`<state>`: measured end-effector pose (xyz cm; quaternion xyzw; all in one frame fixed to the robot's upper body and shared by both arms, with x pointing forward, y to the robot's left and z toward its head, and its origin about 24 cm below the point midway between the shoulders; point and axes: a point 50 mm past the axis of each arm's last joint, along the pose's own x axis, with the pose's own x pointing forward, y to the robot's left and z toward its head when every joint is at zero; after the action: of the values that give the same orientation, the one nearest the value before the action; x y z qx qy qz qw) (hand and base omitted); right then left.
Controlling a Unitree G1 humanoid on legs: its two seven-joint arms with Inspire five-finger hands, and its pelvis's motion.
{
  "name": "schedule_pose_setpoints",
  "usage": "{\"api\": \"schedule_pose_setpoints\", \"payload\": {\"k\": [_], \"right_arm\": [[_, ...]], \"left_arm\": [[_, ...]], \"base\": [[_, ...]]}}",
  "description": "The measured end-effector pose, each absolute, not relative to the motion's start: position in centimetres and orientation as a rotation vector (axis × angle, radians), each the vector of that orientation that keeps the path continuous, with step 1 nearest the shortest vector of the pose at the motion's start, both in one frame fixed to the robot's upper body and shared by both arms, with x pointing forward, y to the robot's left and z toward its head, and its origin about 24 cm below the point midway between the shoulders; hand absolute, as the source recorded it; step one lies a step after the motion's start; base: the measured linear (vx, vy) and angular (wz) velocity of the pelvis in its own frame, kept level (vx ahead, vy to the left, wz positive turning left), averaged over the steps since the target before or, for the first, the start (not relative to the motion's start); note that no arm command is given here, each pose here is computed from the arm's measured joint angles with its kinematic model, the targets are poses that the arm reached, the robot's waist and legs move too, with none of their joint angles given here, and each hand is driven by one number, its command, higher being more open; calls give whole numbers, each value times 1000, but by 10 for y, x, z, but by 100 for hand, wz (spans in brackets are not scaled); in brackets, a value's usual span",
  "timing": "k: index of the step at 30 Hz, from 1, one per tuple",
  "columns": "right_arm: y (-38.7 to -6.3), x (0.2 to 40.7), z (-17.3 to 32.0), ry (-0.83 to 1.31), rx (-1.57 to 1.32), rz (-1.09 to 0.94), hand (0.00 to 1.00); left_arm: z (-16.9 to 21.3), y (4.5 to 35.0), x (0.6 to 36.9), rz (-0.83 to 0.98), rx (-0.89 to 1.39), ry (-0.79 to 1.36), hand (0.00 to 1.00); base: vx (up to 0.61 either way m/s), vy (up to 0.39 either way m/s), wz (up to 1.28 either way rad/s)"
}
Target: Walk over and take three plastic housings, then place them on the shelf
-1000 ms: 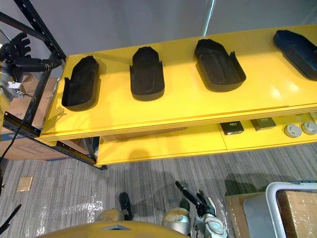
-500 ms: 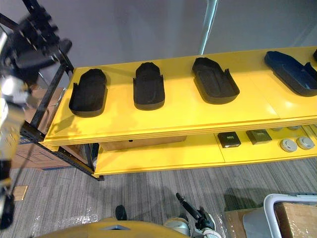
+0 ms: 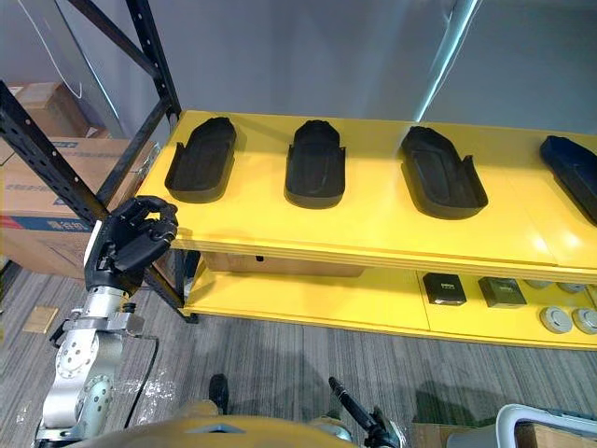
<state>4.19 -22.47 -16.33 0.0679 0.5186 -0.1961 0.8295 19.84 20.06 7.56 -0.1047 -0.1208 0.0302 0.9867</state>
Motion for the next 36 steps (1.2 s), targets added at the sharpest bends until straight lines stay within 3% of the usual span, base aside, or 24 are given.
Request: {"api": "schedule_pose_setpoints", "payload": {"k": [10, 18, 36], "right_arm": [[-226, 55, -162, 1070, 142, -402, 100], [-230, 63, -159, 1033, 134, -390, 100], [-232, 91, -149, 931, 131, -360, 100]], "left_arm": [[87, 204, 194, 164, -158, -326, 0], [99, 202, 214, 172, -168, -381, 0], [69, 235, 241, 308, -94, -217, 0]], "base": [[32, -6, 4], [-3, -5, -12], [-18, 0, -8]]}}
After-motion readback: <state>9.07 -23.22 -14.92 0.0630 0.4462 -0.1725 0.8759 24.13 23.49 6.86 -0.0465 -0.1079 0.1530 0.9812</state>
